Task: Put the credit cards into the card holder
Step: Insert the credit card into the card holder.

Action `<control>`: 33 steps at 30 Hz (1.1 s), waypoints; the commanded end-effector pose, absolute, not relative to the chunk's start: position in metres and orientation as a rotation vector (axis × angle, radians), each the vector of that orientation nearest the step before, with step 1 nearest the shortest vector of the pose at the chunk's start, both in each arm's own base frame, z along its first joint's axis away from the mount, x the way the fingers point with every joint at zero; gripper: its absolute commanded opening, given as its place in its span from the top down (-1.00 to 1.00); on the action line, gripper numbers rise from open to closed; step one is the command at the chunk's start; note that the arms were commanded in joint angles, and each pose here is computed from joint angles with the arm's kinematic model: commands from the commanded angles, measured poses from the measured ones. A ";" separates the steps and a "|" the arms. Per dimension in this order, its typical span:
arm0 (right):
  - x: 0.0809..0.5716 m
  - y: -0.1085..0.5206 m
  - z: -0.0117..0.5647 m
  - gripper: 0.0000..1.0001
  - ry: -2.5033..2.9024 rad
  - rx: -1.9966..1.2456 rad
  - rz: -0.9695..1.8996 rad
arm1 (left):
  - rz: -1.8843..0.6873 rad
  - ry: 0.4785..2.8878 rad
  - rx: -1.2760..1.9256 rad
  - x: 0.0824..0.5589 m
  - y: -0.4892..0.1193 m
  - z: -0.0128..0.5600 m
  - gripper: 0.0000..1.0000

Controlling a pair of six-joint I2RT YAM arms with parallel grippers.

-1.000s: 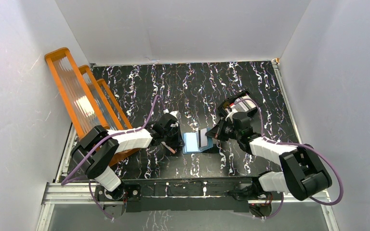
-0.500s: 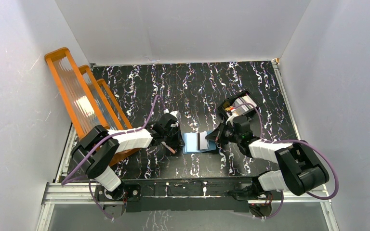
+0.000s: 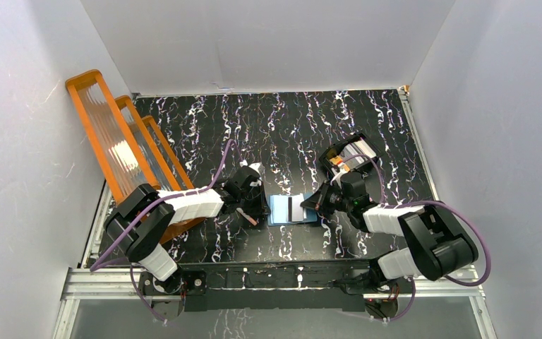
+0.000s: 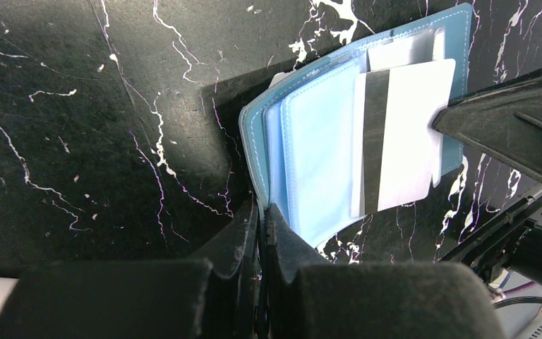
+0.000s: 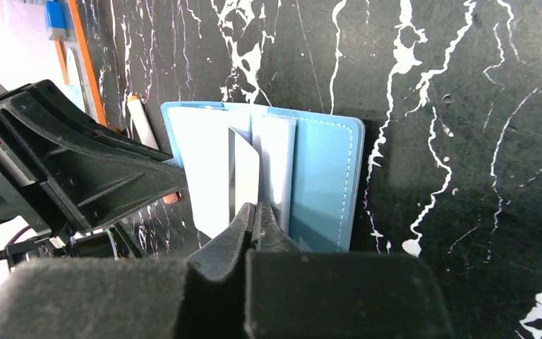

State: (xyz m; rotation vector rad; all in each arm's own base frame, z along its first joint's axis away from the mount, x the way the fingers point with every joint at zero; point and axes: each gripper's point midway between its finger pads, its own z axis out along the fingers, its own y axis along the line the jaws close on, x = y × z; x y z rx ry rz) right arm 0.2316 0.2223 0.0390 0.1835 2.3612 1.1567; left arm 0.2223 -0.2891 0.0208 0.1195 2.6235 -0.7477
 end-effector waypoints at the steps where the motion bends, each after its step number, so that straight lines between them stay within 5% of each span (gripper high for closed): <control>1: 0.233 0.226 0.039 1.00 2.354 0.145 1.168 | -0.683 2.684 0.142 0.211 -0.281 0.006 1.00; 12: 0.246 0.242 0.043 0.98 2.371 0.107 1.166 | -0.733 2.691 0.149 0.208 -0.291 0.010 1.00; 33: 0.240 0.256 0.041 0.31 2.503 -0.047 0.944 | -0.825 2.657 0.171 0.207 -0.305 0.033 1.00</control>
